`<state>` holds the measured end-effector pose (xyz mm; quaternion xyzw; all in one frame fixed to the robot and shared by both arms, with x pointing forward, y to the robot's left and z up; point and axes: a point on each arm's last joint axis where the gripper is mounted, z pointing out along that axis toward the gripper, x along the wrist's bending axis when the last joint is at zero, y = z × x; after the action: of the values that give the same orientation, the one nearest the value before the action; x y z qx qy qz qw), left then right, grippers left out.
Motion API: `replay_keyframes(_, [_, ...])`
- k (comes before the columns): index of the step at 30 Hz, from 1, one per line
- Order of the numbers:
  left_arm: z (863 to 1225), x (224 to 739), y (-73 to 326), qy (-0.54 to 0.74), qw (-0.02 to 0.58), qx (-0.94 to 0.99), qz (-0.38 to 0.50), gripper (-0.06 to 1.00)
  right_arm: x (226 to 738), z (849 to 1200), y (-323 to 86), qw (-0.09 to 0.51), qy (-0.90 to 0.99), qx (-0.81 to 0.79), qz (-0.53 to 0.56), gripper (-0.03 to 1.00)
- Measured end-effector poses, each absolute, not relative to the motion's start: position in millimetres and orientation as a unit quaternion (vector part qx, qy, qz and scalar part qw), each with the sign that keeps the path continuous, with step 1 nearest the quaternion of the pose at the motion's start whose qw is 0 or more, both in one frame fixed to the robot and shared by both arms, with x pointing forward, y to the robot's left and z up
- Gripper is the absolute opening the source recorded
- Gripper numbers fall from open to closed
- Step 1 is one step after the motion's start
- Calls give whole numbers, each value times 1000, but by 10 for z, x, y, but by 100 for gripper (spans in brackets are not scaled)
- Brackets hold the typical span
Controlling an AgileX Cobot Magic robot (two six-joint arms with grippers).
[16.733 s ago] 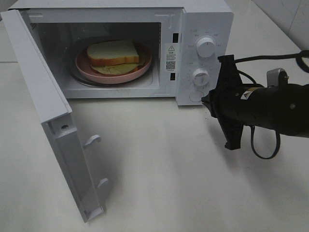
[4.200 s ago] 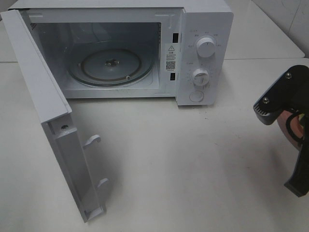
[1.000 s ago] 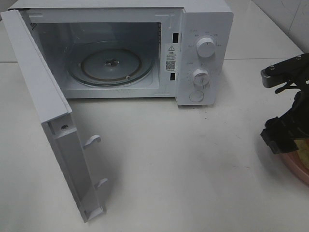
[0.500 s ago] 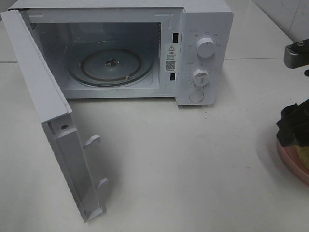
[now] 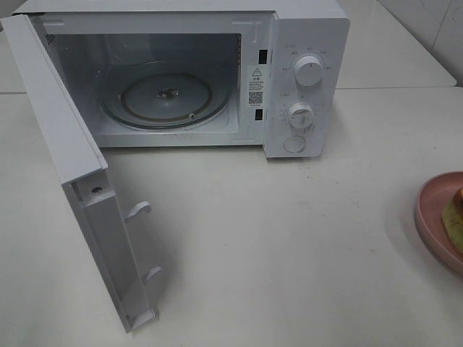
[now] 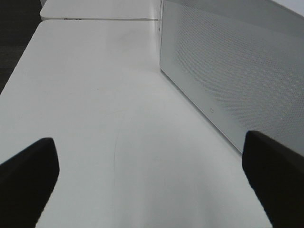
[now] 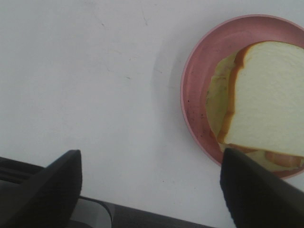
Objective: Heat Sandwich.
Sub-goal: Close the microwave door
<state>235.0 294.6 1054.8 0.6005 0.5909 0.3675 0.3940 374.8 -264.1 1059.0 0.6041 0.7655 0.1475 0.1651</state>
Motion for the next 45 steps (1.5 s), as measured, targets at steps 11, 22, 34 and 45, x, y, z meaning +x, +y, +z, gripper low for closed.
replay_keyframes(11, [10548,2350,2946,591,394,601,367,99,3315,10770,-2789,184,761,599,169,77])
replay_keyframes(22, [10548,2350,2946,591,394,601,367,99,2892,10804,-2930,223,741,591,229,77])
replay_keyframes(34, [10548,2350,2946,591,394,601,367,99,2557,10536,-3056,257,699,618,252,77])
replay_keyframes(45, [10548,2350,2946,591,394,601,367,99,2420,10513,-3043,303,644,626,320,77])
